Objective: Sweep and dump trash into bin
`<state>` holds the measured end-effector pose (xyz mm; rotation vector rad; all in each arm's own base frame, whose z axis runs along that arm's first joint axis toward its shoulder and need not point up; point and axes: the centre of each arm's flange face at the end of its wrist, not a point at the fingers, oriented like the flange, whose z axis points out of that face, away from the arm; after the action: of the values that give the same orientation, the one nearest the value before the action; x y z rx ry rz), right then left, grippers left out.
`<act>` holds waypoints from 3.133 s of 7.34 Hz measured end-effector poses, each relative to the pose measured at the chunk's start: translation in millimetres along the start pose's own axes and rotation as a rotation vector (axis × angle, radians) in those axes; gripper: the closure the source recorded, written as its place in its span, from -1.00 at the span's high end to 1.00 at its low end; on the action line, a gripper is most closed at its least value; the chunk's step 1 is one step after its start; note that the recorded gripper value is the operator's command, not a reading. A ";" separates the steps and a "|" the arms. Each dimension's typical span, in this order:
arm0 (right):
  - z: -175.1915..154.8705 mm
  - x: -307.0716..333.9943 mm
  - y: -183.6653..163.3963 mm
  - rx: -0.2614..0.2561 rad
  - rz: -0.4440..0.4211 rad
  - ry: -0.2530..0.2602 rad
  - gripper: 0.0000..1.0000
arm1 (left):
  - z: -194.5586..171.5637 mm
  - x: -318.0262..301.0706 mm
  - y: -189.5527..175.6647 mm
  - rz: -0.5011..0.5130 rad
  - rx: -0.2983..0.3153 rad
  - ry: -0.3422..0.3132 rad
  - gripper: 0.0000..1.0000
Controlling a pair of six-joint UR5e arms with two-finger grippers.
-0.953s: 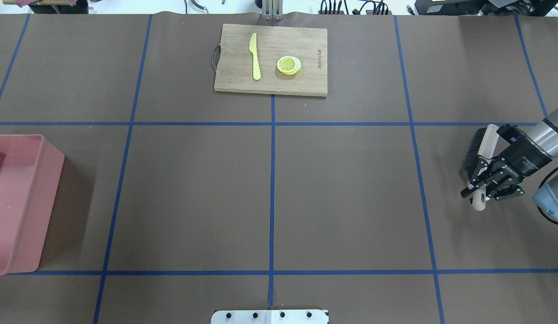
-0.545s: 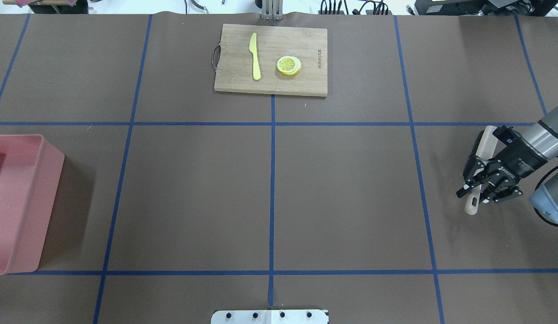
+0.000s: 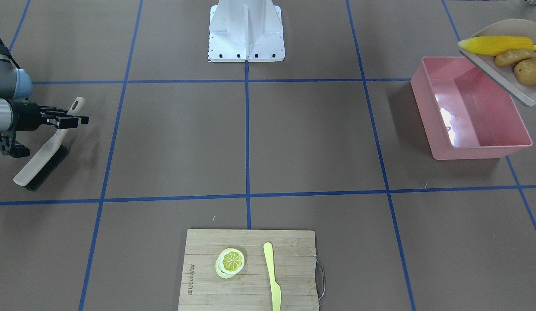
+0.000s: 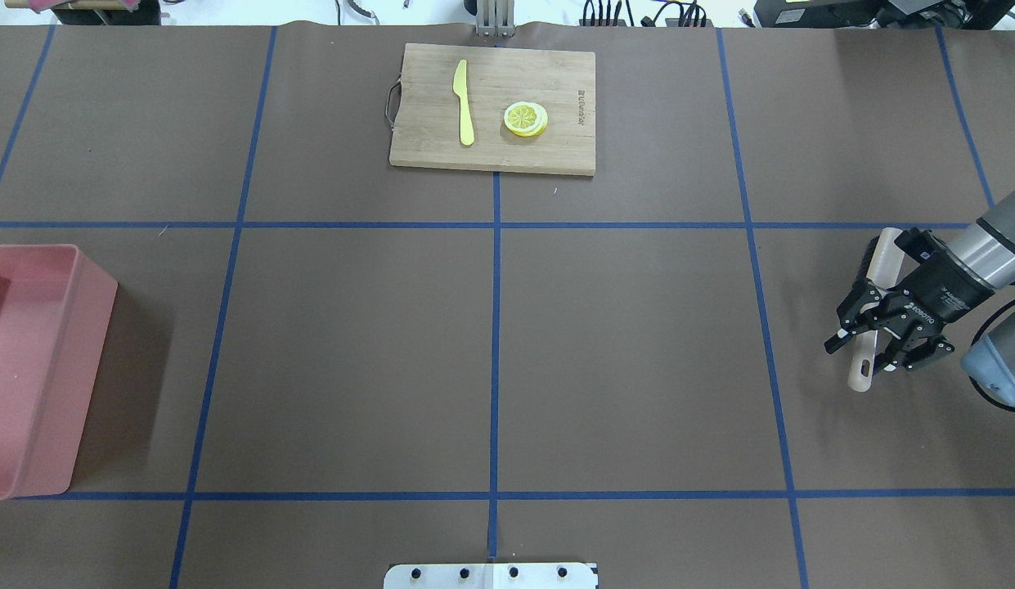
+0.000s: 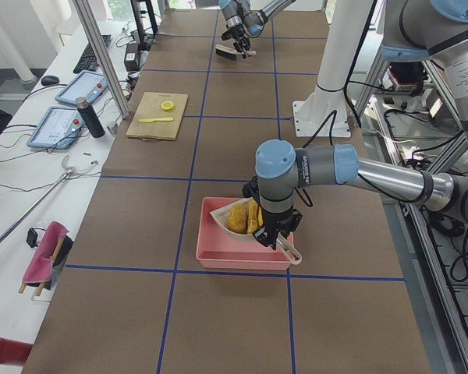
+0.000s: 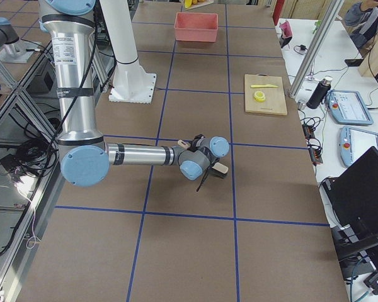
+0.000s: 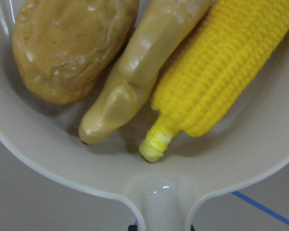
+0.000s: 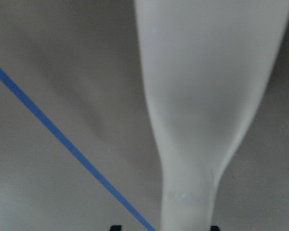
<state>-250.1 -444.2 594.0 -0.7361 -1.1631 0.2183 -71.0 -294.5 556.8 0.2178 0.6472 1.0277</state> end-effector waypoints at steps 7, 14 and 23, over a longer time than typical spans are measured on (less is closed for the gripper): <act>-71.3 12.0 -6.3 0.087 0.026 -0.095 1.00 | 11.3 25.9 -72.5 -0.164 -0.466 0.031 -1.00; -214.6 52.6 -4.0 0.312 0.050 -0.277 1.00 | 25.6 36.3 -95.0 -0.280 -0.715 0.027 -1.00; -214.7 55.4 2.8 0.617 -0.693 -0.085 1.00 | -31.1 4.4 -63.2 -0.947 -0.244 -0.043 -1.00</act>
<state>-36.0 -501.9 591.8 0.2327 -1.2738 0.0151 -42.2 -327.1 501.3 -0.2713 0.4890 0.1783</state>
